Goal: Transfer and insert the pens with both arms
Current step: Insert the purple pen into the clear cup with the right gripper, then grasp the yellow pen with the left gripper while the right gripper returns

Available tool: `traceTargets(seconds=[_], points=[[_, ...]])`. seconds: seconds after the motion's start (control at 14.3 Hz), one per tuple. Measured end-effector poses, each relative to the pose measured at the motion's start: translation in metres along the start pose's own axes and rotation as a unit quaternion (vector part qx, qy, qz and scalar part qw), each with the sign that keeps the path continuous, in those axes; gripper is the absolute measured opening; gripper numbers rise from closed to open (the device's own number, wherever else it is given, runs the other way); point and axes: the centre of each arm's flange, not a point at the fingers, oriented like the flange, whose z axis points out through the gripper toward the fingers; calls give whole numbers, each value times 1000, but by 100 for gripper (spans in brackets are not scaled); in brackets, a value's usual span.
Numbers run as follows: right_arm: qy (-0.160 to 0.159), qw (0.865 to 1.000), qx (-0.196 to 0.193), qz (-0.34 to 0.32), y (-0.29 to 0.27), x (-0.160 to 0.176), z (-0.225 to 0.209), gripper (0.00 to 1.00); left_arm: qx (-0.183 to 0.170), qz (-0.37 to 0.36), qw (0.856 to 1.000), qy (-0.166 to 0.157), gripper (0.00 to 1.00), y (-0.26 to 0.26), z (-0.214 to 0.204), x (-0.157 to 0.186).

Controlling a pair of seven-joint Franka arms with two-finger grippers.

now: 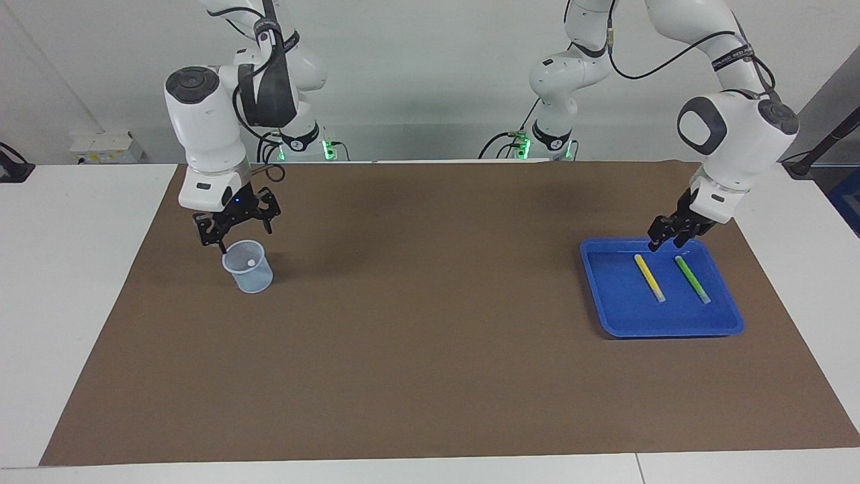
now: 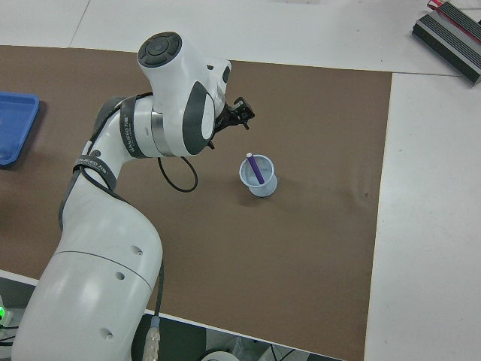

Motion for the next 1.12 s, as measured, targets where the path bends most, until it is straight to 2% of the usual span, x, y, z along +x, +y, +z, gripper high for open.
traceTargets(seconds=[0.21,0.35,0.63,0.91,0.98,1.12], points=[[73,996,-12,41,-13,29,-10,100,-1,4,1000,6,70,-7,16,6],[90,994,-7,60,-27,42,-3,100,-3,4,1000,7,70,-15,31,9],[61,996,7,60,-41,43,9,100,-6,2,1000,9,70,-20,55,14],[51,994,21,96,-73,49,12,100,-8,0,1000,7,70,-22,71,16],[51,991,34,121,-86,51,13,100,-9,0,1000,5,72,-22,75,16],[49,975,96,195,-112,56,12,100,-10,-1,1000,-1,70,-23,82,16]])
